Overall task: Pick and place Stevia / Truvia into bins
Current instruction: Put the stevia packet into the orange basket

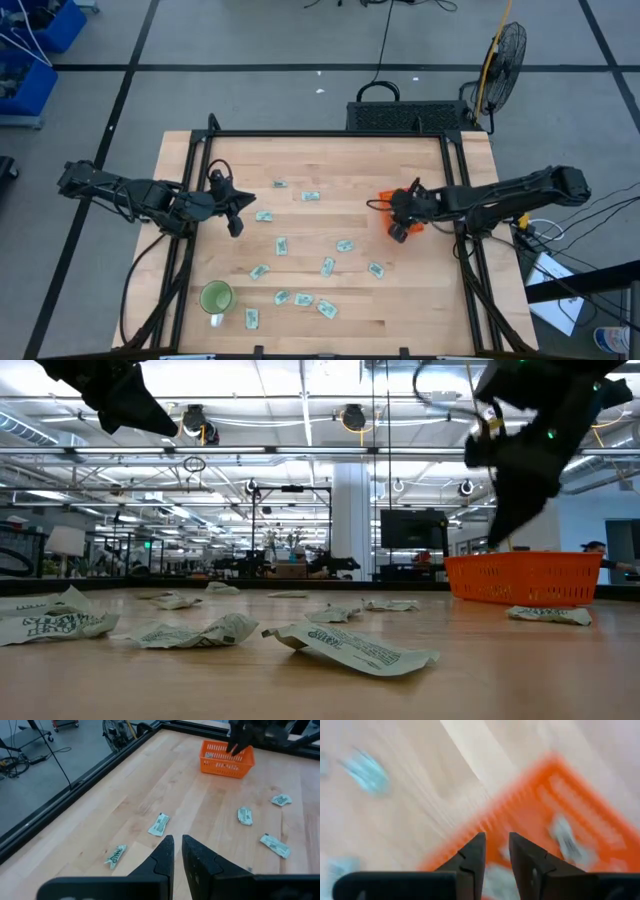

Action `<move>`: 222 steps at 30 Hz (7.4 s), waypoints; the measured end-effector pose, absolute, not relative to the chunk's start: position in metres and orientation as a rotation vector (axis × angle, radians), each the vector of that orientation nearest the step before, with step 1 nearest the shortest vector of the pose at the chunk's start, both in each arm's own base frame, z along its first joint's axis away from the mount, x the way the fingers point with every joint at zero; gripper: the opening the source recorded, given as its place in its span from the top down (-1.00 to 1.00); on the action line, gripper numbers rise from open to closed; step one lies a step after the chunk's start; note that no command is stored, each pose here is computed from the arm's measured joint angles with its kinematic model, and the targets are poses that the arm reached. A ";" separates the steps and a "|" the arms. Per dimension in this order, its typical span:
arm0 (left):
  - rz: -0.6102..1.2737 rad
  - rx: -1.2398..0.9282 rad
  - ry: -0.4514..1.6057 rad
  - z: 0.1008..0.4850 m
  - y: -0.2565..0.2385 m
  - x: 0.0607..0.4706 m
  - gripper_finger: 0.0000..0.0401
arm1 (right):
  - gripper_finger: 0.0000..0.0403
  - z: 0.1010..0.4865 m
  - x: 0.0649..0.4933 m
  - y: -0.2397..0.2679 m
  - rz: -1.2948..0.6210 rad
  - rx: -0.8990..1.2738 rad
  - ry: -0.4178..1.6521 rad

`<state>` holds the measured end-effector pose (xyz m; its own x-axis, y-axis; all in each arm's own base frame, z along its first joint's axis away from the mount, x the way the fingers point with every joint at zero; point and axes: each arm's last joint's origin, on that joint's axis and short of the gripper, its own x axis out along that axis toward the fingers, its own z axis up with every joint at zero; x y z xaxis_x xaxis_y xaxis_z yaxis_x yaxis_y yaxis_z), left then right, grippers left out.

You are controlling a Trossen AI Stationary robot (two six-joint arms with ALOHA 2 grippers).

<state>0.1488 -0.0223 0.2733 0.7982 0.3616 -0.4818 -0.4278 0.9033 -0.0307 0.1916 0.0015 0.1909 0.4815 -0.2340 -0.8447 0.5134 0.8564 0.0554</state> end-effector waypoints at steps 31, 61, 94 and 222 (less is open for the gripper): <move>0.371 -0.159 0.415 0.281 -0.024 0.154 0.78 | 0.59 0.202 0.282 0.115 -0.190 0.214 1.444; 0.373 -0.130 0.468 0.276 -0.024 0.151 0.78 | 0.41 0.136 0.298 0.108 -0.296 0.257 1.543; 0.378 -0.141 0.463 0.277 -0.024 0.151 0.78 | 0.98 0.208 0.214 0.011 -0.270 0.059 1.577; 0.300 -0.090 0.491 0.155 0.066 0.531 0.93 | 0.49 0.303 0.152 -0.011 -0.516 0.144 0.468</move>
<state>0.5315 0.0656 0.1549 0.8391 0.2618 -0.4768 -0.3047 0.9524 -0.0133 0.1524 -0.0111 0.3030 0.7675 -0.4409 -0.4654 0.5054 0.8627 0.0163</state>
